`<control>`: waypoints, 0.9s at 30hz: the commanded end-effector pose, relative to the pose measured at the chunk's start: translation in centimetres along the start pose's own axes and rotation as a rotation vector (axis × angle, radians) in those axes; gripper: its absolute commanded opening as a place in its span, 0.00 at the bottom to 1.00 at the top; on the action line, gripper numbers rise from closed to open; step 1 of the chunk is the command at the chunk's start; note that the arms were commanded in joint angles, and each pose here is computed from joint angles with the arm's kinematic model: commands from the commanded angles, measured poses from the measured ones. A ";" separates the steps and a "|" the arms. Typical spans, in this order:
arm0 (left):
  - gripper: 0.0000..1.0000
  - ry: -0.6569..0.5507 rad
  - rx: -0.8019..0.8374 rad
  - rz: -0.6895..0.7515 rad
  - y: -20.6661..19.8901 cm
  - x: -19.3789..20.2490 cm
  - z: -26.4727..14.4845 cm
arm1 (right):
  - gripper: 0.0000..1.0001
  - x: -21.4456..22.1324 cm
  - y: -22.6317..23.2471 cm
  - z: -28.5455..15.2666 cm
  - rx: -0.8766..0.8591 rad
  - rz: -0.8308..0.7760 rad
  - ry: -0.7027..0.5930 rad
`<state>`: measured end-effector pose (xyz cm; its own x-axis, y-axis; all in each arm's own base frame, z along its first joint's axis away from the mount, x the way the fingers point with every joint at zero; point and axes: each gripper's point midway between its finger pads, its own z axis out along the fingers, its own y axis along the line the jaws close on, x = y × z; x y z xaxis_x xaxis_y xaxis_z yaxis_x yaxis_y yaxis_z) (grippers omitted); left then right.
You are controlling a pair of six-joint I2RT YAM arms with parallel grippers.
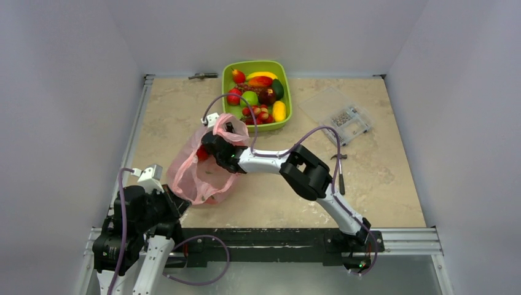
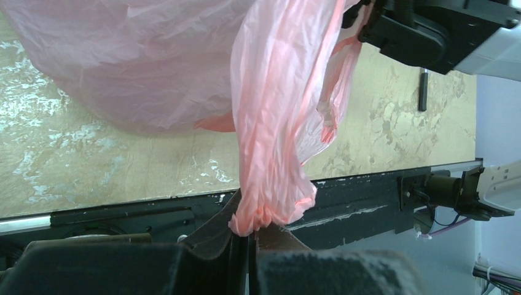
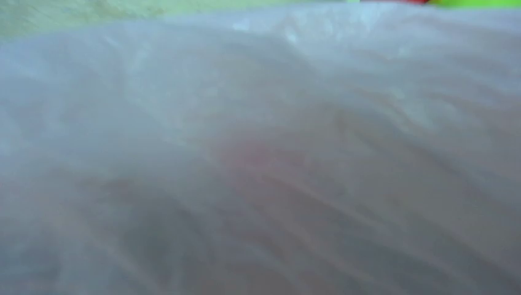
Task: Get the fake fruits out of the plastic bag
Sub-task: Take out the fake fruit from the plastic bag.
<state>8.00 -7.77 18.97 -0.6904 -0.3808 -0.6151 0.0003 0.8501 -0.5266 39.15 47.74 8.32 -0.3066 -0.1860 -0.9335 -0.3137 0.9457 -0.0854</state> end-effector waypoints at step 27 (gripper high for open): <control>0.00 0.010 0.024 0.017 -0.4 -0.2 0.5 | 0.07 -3.3 0.3 -7.4 -0.236 0.029 -0.020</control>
<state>7.94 -8.02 18.61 -0.7053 -0.3763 -0.6008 0.0027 0.8461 -0.5331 36.47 45.73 9.85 -0.3285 -0.2301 -0.9160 -0.4399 0.8955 -0.0672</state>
